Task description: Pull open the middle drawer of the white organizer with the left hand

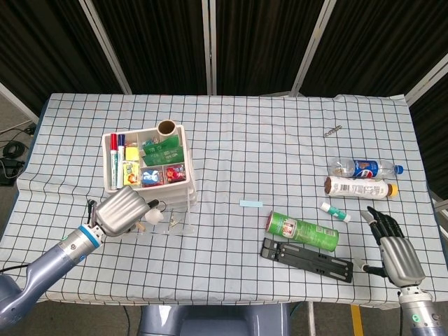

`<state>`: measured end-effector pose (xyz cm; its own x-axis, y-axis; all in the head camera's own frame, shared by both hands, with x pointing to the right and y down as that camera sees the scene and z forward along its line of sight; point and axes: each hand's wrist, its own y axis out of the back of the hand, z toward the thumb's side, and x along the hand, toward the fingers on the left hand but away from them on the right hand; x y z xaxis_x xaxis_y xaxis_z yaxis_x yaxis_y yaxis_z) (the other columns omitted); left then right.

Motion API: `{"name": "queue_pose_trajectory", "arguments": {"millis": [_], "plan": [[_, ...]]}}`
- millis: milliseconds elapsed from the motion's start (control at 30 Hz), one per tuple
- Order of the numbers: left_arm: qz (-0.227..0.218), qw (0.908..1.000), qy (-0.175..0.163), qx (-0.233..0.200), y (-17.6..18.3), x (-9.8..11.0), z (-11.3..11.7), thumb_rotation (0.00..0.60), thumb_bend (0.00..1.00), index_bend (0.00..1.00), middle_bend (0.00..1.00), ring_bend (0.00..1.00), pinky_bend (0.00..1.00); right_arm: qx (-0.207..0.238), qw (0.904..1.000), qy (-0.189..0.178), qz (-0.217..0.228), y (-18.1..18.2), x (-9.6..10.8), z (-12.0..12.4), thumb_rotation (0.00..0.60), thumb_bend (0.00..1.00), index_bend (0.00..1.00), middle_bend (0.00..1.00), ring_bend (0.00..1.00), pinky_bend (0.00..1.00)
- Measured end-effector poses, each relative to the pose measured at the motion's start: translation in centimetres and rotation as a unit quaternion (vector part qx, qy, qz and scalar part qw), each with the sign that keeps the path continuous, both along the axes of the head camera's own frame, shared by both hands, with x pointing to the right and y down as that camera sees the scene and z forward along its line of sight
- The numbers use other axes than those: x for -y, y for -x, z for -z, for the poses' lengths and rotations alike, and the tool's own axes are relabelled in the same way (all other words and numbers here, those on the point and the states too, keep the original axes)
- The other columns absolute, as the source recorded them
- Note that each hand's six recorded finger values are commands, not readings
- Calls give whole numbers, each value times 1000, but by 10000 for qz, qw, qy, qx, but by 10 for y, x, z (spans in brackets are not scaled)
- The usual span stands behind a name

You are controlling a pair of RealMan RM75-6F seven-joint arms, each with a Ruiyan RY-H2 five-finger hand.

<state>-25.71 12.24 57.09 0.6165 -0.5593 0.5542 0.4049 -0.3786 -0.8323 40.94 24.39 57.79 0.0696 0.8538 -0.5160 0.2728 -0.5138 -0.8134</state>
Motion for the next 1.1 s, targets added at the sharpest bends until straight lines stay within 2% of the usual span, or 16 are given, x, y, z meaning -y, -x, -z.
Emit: {"name": "queue_pose_trajectory", "arguments": {"millis": [567,833,1100], "plan": [[9,9997,31,229,0,4,-16,600,0,448,940,922,843,25,10000,-3,-47,-2,2,0,600,113,40,0,0,0],[-107,9997,56,197,-11,-2,-17,600,0,487,940,922,843,33,10000,-20,-64,-3,2,1,600,114,40,0,0,0],[-135,9995,58,267,-12,-5,-21,600,0,460,940,922,843,57,9999,-49,-77,-3,3,3,600,113,40,0,0,0]]}}
